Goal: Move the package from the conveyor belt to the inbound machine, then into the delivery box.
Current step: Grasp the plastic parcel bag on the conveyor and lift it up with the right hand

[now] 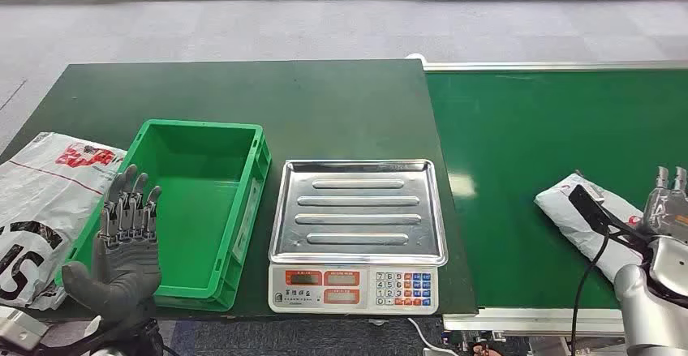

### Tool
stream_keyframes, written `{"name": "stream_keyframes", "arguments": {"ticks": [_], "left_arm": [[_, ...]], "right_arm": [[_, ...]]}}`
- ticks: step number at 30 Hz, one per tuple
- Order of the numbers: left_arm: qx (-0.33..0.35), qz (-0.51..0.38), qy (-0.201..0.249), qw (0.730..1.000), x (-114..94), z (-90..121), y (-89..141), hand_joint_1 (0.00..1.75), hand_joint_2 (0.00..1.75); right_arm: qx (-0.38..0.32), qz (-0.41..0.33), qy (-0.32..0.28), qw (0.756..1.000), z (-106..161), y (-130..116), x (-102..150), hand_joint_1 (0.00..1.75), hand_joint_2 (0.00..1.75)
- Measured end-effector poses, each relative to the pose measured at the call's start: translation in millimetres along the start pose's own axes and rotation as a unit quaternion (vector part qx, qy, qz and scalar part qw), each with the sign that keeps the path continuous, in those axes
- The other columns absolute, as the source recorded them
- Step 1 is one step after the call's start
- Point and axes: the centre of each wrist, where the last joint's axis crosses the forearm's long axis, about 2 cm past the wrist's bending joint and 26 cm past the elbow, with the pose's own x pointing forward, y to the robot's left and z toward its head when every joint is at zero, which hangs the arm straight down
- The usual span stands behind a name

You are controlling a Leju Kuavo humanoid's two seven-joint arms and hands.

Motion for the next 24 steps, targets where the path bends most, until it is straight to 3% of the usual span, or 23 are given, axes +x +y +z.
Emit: {"name": "stream_keyframes", "arguments": {"ticks": [7,15,24], "left_arm": [[-0.001,0.000,0.008,1.000,-0.4,6.9,0.8,0.00,0.00],[-0.012,0.007,0.019,1.000,0.7,14.4,-0.1,0.00,0.00],[-0.020,0.012,0.028,0.999,-0.4,15.0,-0.9,0.00,0.00]], "right_arm": [[0.059,-0.018,0.012,0.998,7.4,18.5,-3.9,0.00,1.75],[0.201,-0.007,0.026,0.979,40.1,59.0,-17.3,0.00,1.75],[0.279,-0.002,0.034,0.960,66.9,84.2,-15.8,0.00,1.75]]}}
